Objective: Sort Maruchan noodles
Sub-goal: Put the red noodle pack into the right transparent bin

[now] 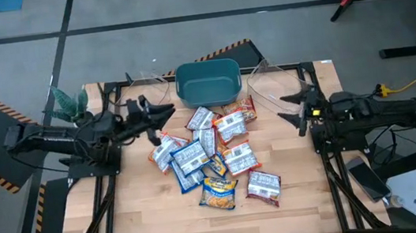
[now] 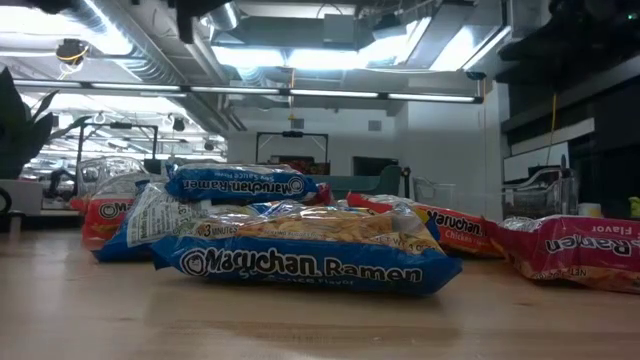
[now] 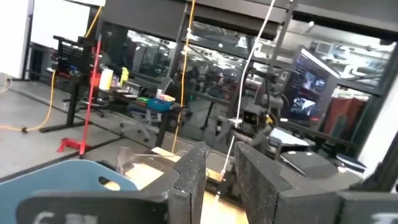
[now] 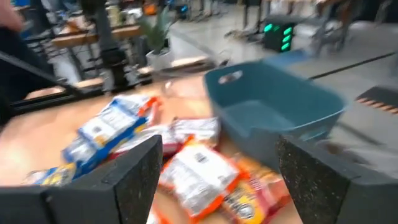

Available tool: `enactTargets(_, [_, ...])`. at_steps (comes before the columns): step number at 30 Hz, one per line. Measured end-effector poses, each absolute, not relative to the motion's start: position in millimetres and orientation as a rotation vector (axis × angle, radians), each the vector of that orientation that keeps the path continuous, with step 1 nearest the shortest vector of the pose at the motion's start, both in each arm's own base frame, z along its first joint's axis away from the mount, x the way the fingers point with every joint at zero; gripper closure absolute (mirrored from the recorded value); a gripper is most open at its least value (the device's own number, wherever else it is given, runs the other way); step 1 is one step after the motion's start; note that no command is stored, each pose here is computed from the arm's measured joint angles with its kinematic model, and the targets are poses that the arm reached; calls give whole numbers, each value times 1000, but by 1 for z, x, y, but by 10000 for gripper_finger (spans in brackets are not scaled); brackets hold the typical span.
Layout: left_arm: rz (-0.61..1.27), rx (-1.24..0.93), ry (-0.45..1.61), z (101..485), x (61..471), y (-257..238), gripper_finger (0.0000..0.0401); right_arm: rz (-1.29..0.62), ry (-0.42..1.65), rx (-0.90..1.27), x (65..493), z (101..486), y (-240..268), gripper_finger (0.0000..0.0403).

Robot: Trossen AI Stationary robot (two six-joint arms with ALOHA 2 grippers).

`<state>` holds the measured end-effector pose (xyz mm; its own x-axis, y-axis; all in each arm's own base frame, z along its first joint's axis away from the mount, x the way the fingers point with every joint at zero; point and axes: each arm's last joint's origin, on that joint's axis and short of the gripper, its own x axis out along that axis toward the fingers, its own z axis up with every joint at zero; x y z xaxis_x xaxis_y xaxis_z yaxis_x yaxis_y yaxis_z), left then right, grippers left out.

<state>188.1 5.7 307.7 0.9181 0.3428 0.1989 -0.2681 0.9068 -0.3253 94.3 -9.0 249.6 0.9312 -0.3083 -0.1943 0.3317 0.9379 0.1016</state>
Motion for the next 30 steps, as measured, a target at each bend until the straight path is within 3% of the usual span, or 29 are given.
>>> enactTargets(7, [249, -364, -105, 317, 201, 4, 319, -205, 308, 277, 127, 238, -4, 107])
enactTargets(14, [150, -363, -69, 320, 201, -3, 319, -2, 288, 322, 172, 234, 17, 107])
enactTargets(20, [105, -382, -66, 320, 200, -9, 319, -84, 382, 300, 196, 247, 38, 107])
enactTargets(30, [15, -303, 5, 315, 199, -26, 319, -263, 766, 178, 233, 235, 88, 107])
